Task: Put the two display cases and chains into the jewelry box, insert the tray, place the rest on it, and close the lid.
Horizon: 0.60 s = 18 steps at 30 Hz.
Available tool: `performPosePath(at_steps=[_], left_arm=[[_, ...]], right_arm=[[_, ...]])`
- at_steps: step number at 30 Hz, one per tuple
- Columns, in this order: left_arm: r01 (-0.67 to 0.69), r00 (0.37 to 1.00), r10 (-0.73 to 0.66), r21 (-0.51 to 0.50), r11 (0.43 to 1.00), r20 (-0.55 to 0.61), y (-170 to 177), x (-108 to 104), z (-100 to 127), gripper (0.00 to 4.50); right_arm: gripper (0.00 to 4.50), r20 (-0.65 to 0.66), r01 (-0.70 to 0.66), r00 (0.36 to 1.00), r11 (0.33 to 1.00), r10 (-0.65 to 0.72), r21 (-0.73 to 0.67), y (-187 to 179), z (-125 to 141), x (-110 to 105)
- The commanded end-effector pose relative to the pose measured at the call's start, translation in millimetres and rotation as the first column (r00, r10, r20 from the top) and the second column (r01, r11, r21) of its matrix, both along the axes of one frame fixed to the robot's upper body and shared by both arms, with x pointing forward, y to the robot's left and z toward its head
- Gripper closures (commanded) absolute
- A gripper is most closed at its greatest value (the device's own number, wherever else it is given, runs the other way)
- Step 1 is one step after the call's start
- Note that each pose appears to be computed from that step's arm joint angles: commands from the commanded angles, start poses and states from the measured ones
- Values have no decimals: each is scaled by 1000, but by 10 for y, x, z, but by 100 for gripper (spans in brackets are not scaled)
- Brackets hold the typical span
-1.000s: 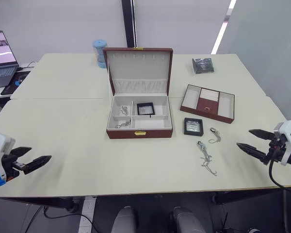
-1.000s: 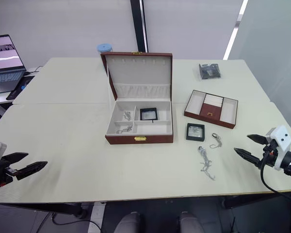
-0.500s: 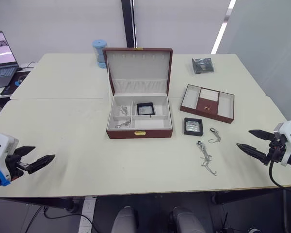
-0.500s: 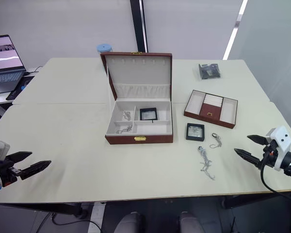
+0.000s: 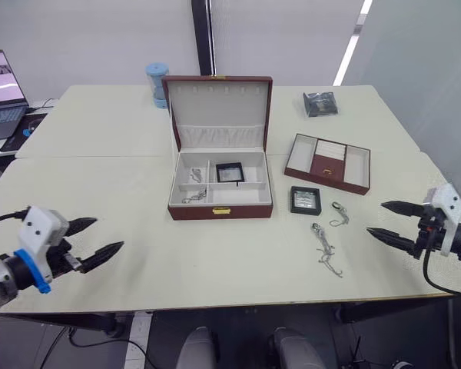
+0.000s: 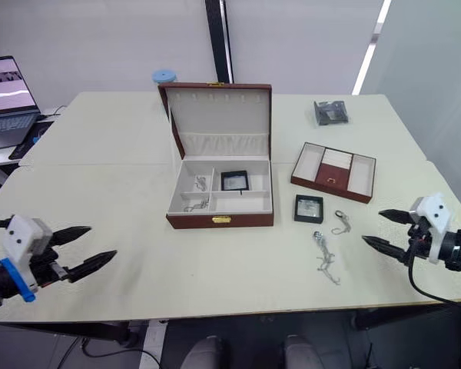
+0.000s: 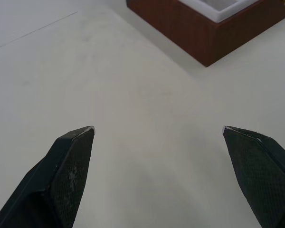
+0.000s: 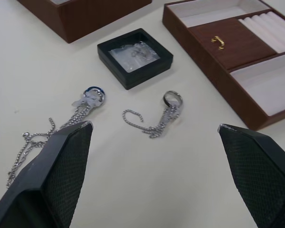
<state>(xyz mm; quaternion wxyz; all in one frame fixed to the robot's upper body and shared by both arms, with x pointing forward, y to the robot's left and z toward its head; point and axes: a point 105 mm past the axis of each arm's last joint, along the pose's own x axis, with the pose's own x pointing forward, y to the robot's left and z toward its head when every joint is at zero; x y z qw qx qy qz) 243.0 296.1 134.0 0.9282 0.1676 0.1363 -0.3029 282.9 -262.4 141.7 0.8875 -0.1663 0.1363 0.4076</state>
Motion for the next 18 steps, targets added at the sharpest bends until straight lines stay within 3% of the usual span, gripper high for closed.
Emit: performPosePath(at_steps=[1, 11, 18], left_arm=[[197, 980, -197, 1, 980, 26, -498, -13, 61, 3], [465, 882, -455, -74, 882, 119, -1317, -22, 74, 3], [572, 811, -545, -94, 815, 213, -1585, -52, 89, 3]], right_arm=[[0, 39, -122, 991, 991, 125, -63, 217, 228, 76], [0, -78, -289, 957, 936, 279, -199, 571, 194, 346], [0, -85, -333, 943, 911, 322, -243, 869, 123, 613]])
